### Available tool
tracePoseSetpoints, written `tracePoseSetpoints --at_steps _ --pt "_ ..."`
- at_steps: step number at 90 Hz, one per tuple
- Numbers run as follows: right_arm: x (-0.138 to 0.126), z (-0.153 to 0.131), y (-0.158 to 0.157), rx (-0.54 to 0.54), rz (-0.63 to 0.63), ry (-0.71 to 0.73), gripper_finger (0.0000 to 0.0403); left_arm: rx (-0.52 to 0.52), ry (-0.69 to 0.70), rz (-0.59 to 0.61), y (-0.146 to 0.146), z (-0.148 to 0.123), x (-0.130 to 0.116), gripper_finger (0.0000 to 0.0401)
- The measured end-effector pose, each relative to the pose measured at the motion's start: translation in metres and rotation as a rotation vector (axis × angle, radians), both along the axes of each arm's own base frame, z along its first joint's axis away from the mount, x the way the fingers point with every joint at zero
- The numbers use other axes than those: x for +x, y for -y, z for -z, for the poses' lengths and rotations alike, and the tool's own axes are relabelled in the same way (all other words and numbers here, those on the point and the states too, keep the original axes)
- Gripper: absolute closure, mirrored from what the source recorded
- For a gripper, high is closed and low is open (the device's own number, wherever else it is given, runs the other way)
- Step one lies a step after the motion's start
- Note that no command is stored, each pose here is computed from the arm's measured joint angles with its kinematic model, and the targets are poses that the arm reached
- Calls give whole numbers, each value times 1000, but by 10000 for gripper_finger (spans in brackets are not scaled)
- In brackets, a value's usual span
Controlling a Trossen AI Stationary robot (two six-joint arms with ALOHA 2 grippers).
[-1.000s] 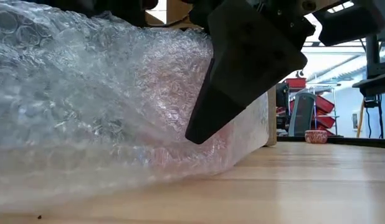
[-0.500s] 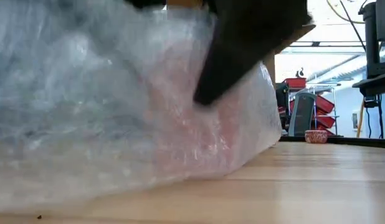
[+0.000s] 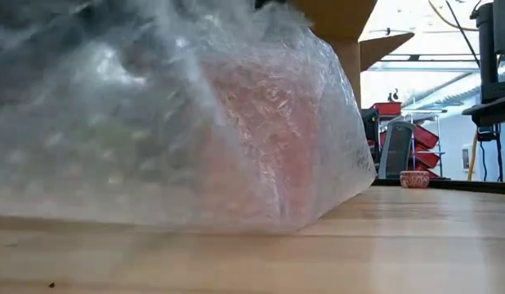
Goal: Wrap mug
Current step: Wrap the pink mug with bubble wrap
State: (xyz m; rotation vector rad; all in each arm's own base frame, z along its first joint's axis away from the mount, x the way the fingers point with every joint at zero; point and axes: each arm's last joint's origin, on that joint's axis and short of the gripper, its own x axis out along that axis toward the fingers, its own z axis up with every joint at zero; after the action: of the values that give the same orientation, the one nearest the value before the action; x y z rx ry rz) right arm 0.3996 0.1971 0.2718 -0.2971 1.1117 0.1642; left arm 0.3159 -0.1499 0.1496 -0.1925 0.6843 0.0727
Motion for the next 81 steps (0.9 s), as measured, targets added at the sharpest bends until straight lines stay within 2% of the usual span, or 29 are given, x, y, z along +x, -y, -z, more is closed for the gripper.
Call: tracePoseSetpoints --at_steps 13,30,63,81 --pt "0 -5 0 13 31 8 202 -2 3 1 0 0 0 202" --pt "-4 5 4 -57 131 -6 202 -10 1 9 1 0 0 202" --pt "-1 73 9 -26 187 21 202 -19 7 14 1 -2 0 202" --pt "-1 81 9 0 197 26 202 -38 38 39 -1 -30 -13 202"
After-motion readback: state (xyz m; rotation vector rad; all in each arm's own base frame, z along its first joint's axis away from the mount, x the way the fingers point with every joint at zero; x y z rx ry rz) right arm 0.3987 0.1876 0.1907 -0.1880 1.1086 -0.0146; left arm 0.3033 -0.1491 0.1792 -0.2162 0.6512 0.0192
